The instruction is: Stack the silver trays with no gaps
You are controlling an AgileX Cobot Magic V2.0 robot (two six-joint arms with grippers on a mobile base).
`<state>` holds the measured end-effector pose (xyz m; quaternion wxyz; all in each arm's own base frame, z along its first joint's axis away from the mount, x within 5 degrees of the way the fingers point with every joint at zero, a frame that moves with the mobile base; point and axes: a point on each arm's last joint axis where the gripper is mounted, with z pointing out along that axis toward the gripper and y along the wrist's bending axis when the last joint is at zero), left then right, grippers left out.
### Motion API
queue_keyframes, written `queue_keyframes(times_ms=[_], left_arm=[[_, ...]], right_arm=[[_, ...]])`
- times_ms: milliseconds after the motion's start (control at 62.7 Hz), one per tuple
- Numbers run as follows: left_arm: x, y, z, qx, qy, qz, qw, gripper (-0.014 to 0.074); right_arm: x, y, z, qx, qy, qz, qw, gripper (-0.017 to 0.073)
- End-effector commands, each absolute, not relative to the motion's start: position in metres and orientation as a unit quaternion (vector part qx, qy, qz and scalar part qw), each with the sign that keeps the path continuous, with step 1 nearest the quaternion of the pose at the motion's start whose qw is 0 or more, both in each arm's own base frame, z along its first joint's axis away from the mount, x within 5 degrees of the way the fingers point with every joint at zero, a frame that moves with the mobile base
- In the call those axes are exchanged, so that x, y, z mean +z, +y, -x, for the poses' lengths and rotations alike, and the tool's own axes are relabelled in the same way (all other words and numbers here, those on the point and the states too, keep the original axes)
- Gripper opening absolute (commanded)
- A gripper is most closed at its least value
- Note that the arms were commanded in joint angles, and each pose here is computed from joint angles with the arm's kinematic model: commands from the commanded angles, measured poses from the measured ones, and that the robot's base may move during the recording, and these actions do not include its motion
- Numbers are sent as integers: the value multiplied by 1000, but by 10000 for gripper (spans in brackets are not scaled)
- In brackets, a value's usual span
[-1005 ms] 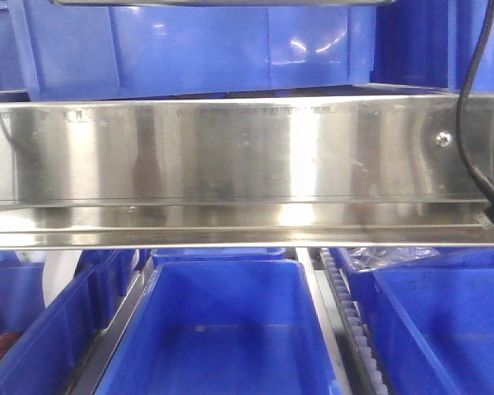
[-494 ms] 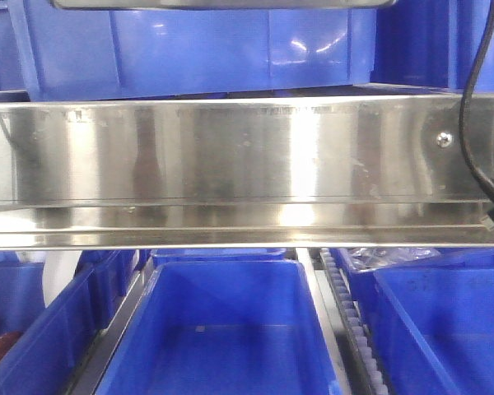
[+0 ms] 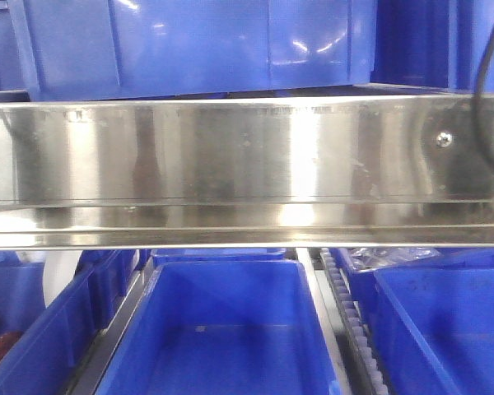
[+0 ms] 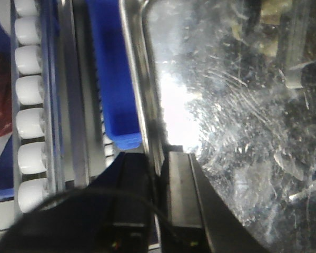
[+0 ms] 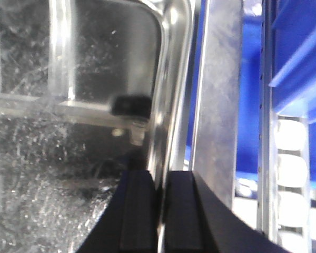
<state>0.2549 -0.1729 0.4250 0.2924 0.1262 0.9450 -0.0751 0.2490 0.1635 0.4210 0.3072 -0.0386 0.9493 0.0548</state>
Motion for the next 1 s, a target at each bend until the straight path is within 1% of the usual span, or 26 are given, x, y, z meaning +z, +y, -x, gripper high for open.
queue_keyframes(times_ms=[0, 144, 989], left_arm=[[450, -170, -228, -120, 936, -146, 295, -41], [451, -170, -227, -126, 936, -146, 294, -41], [450, -171, -227, -131, 936, -147, 292, -48]], right_arm=[[448, 153, -224, 87, 943, 39, 320, 55], [455, 147, -217, 94, 939, 37, 329, 55], [456, 147, -217, 98, 936, 37, 335, 55]])
